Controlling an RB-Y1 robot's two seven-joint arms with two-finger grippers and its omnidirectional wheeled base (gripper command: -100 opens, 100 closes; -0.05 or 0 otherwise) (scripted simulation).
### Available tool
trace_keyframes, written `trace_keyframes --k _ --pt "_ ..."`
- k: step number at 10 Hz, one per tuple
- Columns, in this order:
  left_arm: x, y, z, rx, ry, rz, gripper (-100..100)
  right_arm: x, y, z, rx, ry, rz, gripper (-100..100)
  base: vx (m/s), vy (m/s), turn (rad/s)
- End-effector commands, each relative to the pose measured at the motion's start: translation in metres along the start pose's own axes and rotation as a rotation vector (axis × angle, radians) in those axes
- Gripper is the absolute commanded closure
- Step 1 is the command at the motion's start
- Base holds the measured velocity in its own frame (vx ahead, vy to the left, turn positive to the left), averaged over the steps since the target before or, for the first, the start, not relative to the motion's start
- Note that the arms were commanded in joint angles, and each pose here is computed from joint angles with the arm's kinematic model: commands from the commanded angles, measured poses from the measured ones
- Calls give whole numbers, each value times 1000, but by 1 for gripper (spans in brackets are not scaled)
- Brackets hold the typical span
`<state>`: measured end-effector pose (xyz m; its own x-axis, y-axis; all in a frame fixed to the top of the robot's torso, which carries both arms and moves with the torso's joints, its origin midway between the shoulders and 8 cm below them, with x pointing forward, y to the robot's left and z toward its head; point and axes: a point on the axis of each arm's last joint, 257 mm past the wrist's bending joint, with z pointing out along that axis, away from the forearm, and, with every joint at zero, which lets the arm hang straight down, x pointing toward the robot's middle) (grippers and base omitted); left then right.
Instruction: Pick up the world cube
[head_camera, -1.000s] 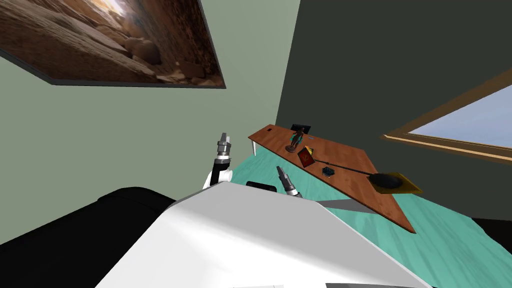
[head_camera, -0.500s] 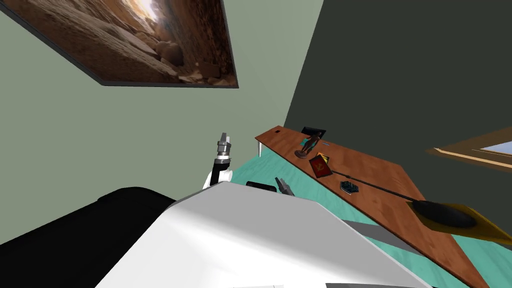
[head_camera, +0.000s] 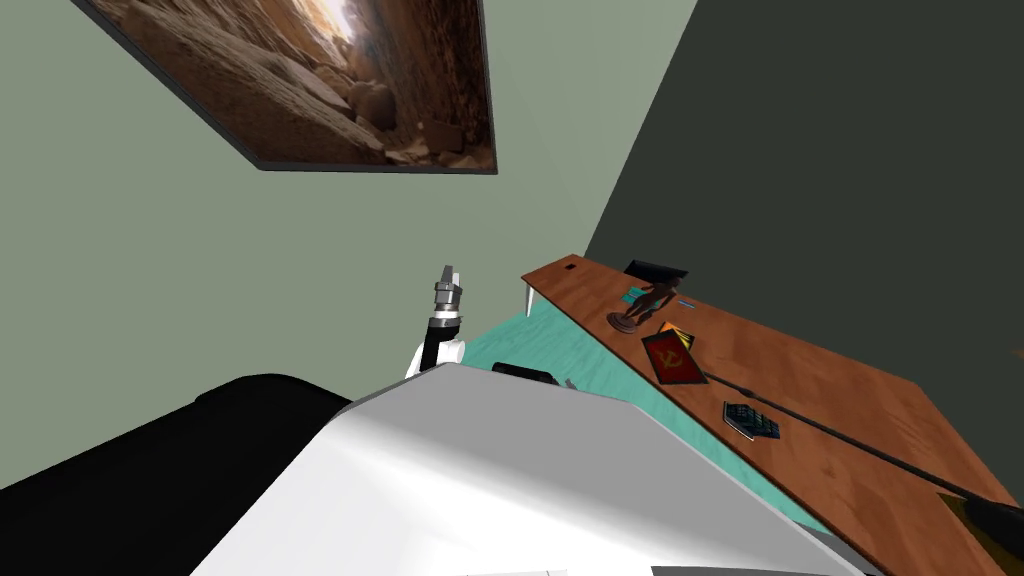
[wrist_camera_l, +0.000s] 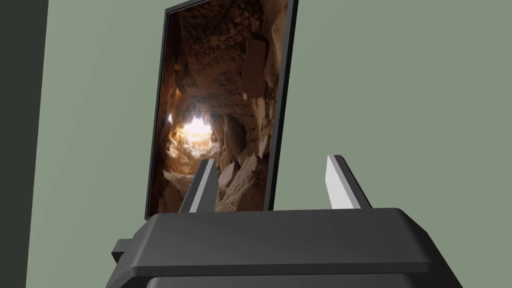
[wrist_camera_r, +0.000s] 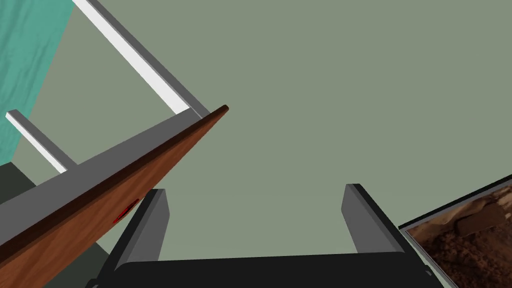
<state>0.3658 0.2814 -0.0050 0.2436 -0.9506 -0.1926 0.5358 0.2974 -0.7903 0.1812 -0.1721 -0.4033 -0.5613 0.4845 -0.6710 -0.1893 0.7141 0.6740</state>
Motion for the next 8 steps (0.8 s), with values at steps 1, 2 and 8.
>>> trace_keyframes --k 1,2,8 --pt "0 0 0 0 0 0 0 10 -9 -5 19 24 -16 -100 42 2 -61" --pt "0 0 0 0 0 0 0 29 -21 -24 41 88 -62 -100 49 2 286" --pt "0 0 0 0 0 0 0 96 -86 -113 174 331 -175 -100 55 -18 221"
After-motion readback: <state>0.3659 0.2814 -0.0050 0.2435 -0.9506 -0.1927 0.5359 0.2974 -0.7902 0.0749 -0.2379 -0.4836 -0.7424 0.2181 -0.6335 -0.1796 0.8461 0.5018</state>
